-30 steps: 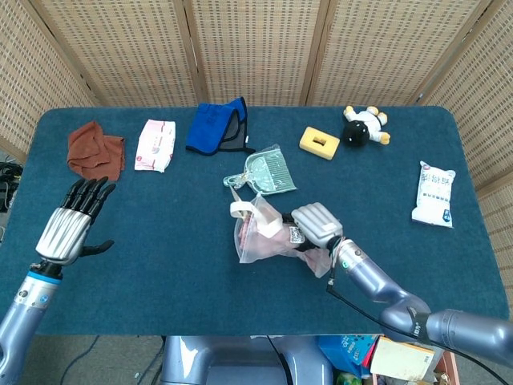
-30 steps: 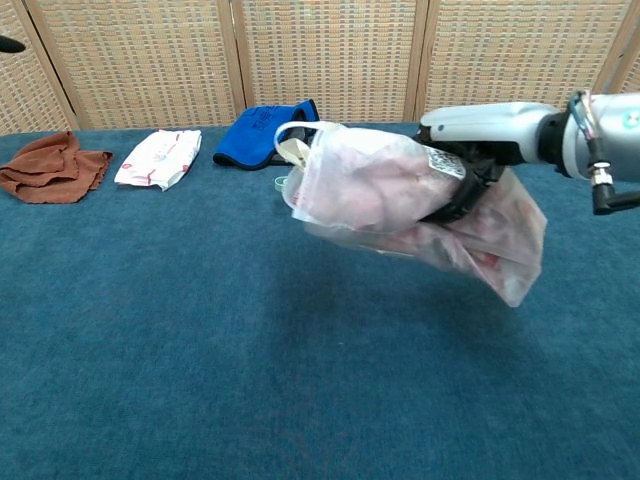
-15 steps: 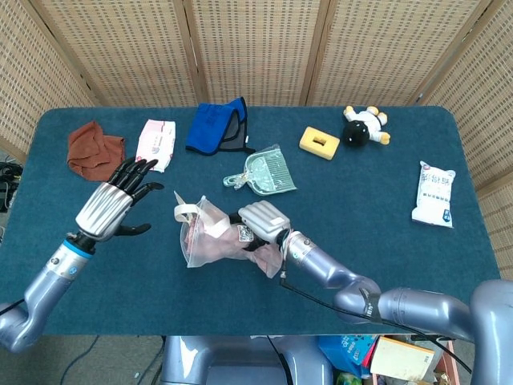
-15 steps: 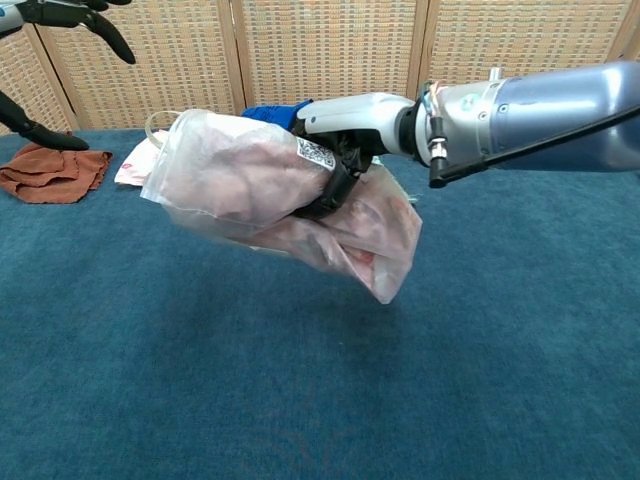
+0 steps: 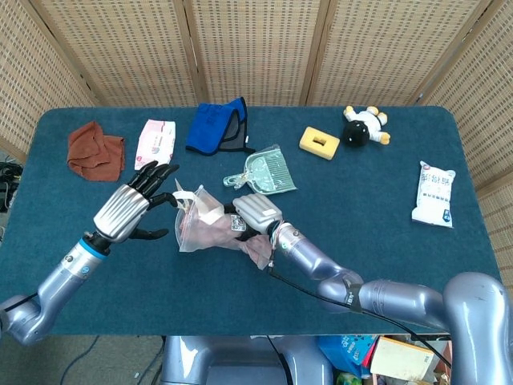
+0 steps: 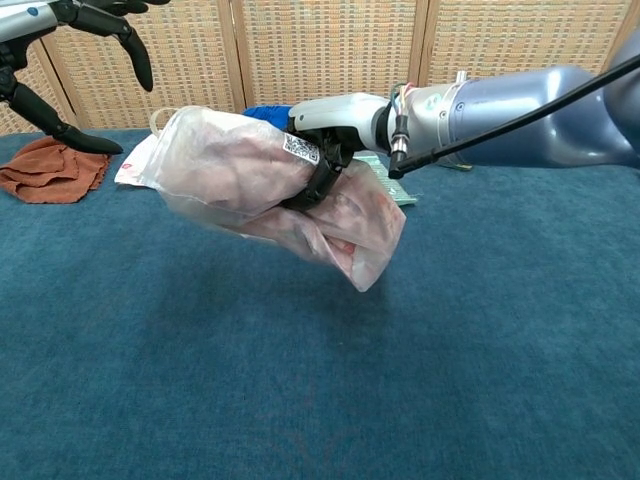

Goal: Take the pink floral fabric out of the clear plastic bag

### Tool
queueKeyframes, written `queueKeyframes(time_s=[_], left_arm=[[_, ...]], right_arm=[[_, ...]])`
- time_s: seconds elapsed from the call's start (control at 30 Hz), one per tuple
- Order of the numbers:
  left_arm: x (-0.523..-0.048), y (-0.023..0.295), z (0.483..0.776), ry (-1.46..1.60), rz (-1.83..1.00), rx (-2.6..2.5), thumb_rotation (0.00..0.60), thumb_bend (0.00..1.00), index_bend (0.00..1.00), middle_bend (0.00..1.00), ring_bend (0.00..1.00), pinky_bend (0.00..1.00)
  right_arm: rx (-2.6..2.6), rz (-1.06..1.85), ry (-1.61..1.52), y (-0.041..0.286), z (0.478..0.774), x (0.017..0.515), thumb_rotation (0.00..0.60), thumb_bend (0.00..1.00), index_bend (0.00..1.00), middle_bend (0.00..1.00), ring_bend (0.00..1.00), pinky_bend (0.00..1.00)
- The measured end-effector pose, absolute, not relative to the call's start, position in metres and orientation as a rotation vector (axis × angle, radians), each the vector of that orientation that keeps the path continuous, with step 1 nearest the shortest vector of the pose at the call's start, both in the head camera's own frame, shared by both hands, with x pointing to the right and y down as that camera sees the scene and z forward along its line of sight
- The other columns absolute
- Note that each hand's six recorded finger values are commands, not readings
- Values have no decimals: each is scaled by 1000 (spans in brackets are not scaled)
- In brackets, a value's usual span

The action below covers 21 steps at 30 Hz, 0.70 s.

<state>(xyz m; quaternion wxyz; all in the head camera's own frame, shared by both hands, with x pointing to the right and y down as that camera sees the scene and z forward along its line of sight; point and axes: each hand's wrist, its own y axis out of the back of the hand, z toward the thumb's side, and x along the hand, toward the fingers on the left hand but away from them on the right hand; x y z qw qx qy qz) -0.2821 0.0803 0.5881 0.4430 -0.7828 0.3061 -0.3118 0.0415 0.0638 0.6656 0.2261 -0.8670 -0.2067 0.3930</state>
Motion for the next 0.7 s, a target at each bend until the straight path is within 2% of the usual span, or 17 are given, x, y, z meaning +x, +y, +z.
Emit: queueKeyframes(time_s=[0.7], left_arm=[[-262, 78, 608, 742, -802, -1930, 600, 108, 484, 0, 0, 0]], right_arm=[[-2398, 1080, -574, 65, 663, 48, 600, 1000, 557, 628, 605, 663]])
